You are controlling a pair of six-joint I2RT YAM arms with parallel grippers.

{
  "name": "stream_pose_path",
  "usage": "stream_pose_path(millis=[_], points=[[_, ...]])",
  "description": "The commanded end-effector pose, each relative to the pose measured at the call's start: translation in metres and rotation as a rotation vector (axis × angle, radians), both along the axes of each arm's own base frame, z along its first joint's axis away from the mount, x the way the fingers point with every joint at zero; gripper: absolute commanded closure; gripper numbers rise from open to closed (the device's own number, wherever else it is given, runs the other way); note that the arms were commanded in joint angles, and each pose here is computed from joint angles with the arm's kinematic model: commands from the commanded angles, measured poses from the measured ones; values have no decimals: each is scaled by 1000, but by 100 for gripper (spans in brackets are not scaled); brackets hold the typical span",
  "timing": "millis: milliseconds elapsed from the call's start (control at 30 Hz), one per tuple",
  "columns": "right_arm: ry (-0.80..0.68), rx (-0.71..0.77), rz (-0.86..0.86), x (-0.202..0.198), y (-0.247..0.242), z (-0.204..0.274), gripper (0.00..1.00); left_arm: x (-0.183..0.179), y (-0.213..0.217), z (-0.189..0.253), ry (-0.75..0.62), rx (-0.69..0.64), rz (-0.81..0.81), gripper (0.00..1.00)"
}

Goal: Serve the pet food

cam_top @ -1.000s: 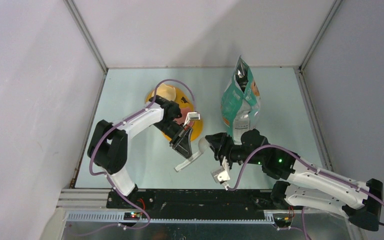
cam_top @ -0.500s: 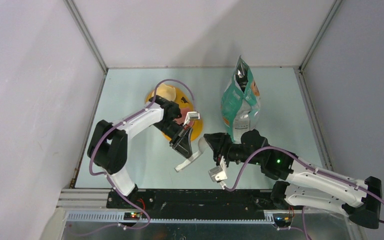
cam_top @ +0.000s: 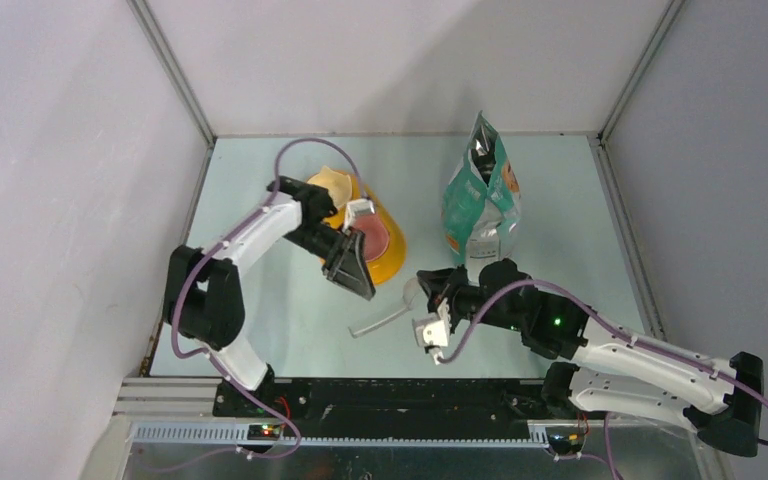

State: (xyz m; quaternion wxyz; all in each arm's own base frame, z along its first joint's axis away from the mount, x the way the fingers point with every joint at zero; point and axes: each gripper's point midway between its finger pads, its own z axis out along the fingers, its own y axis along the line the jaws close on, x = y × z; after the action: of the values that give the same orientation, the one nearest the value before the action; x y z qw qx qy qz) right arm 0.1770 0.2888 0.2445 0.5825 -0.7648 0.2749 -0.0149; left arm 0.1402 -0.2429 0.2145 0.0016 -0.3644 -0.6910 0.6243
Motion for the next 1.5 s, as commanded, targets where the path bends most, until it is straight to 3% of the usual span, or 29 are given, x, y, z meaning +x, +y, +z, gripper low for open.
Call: stream_pose_path(millis=[0,67,100,133,300,367,400,433,467,533,600,633,667,700,733,933,1033,1067,1133,1333,1467], points=[[423,167,-305,7,-24,8,100,31,12,48,-141,-161,119,43],[639,211,-405,8,-32,1,100,44,18,64,-170,-213,178,35],[728,252,-452,8,-34,0,100,48,20,71,-183,-232,200,23],[781,266,-487,12,-40,-4,100,52,22,77,-200,-243,211,6],[898,359,-569,22,-49,-2,100,56,24,102,-236,-216,215,0],[903,391,-564,25,-49,5,100,68,24,106,-236,-127,226,0],[907,395,-559,25,-48,7,100,83,30,87,-278,25,250,0],[908,405,-558,27,-48,10,100,113,31,86,-267,155,374,0],[909,412,-557,27,-48,13,100,142,49,68,-355,347,495,0],[929,455,-565,31,-48,23,100,177,65,88,-533,402,647,0],[972,516,-584,35,-50,33,100,194,73,121,-660,337,792,0],[990,539,-596,39,-54,36,100,208,68,127,-660,258,880,0],[1016,571,-616,42,-57,39,100,209,68,179,-736,80,1006,0],[1032,578,-614,41,-58,40,100,207,66,158,-684,52,1027,0],[1044,592,-625,43,-60,41,100,196,62,200,-752,-122,1069,0],[1038,611,-621,43,-65,41,100,140,18,158,-340,-291,797,3],[1034,613,-631,44,-67,41,100,123,8,142,-332,-264,773,16],[1036,614,-641,44,-69,40,100,119,10,123,-337,-177,761,17],[1046,607,-653,44,-70,36,100,104,9,110,-380,-135,688,18],[1057,579,-669,41,-74,24,100,69,8,95,-357,-138,523,25],[1052,566,-680,41,-74,18,100,69,5,78,-319,-96,524,30]])
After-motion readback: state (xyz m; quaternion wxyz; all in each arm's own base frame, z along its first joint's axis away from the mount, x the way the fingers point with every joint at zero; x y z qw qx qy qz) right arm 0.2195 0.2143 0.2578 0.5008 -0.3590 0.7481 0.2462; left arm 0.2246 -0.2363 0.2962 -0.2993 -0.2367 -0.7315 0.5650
